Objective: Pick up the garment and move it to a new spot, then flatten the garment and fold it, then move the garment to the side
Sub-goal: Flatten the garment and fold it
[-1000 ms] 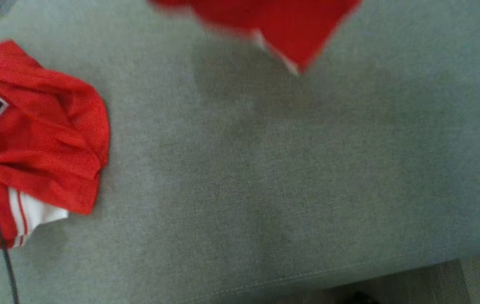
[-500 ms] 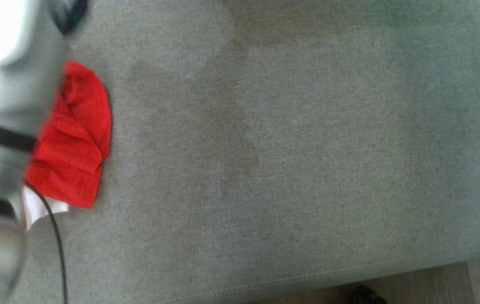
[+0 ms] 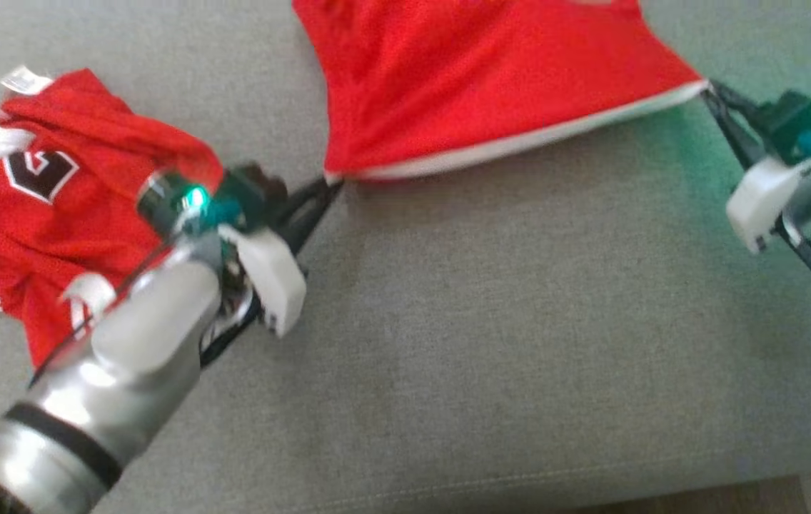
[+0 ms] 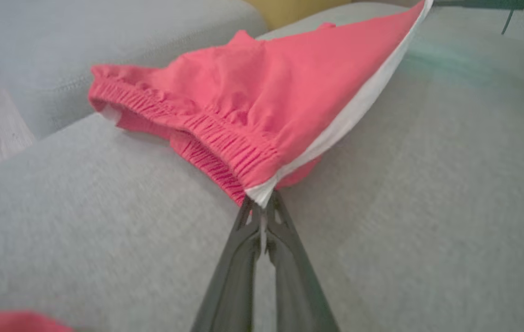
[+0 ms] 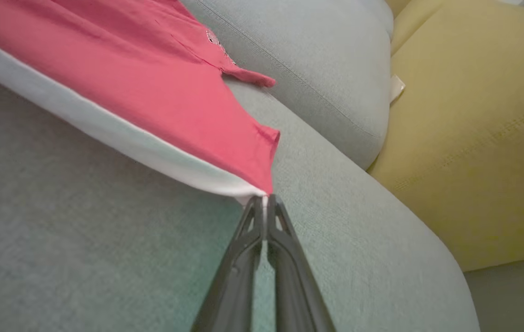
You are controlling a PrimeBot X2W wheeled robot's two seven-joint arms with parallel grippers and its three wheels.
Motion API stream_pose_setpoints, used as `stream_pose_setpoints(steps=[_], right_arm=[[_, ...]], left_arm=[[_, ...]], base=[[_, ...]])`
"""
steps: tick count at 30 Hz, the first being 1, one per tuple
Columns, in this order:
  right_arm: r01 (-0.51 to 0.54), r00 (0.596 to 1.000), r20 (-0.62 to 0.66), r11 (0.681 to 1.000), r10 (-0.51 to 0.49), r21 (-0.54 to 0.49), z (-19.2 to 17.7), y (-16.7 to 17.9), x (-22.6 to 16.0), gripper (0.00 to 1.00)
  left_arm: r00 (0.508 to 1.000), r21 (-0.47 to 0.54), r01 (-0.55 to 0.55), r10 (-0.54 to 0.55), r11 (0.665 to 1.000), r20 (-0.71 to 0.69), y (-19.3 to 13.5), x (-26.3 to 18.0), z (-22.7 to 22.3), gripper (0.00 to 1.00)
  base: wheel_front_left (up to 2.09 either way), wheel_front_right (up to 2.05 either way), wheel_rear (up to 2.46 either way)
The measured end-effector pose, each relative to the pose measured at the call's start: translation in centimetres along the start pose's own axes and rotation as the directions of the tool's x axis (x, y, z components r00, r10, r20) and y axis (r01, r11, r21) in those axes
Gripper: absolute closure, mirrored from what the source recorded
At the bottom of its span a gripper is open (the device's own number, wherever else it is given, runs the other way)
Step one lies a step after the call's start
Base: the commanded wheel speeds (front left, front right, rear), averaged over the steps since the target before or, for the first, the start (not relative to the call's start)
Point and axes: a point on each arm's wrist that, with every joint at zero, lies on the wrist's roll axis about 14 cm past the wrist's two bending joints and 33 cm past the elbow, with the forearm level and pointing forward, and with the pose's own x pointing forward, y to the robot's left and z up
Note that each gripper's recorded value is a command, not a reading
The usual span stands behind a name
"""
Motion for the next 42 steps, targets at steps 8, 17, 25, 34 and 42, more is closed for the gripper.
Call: stream_pose_setpoints(steps=[8,17,25,34,42], right_arm=[[-0.089,0.996,-0.027,0.996,0.088,-0.024,-0.5,1.3,-4.2,1.00],[-0.144,0.987,-0.065,0.990,0.144,0.005,-1.2,2.6,-9.8,1.00],[-0.172,0.973,-0.145,0.983,0.178,0.058,-3.6,3.6,-15.6,1.00],[-0.134,0.981,-0.132,0.990,0.139,0.048,-2.4,1.2,-16.5,1.00],[-0.082,0.996,-0.049,0.996,0.079,-0.047,2.2,-2.2,-11.7,1.00]], left_arm=[[1.000,0.029,0.002,-0.002,1.000,0.004,-1.7,-3.2,0.6,1.00],[1.000,0.012,0.019,-0.019,1.000,0.025,-5.7,-6.1,0.6,1.00],[0.995,-0.031,0.056,-0.053,0.998,0.087,-9.8,-7.7,2.0,1.00],[0.992,-0.064,0.069,-0.062,0.996,0.107,-11.3,-8.3,2.8,1.00],[0.992,-0.070,0.014,-0.005,0.997,0.130,-7.9,-7.0,4.3,1.00]], base=[[0.00,0.00,0.00],[0.00,0.00,0.00],[0.00,0.00,0.00],[0.00,0.00,0.00],[0.00,0.00,0.00]])
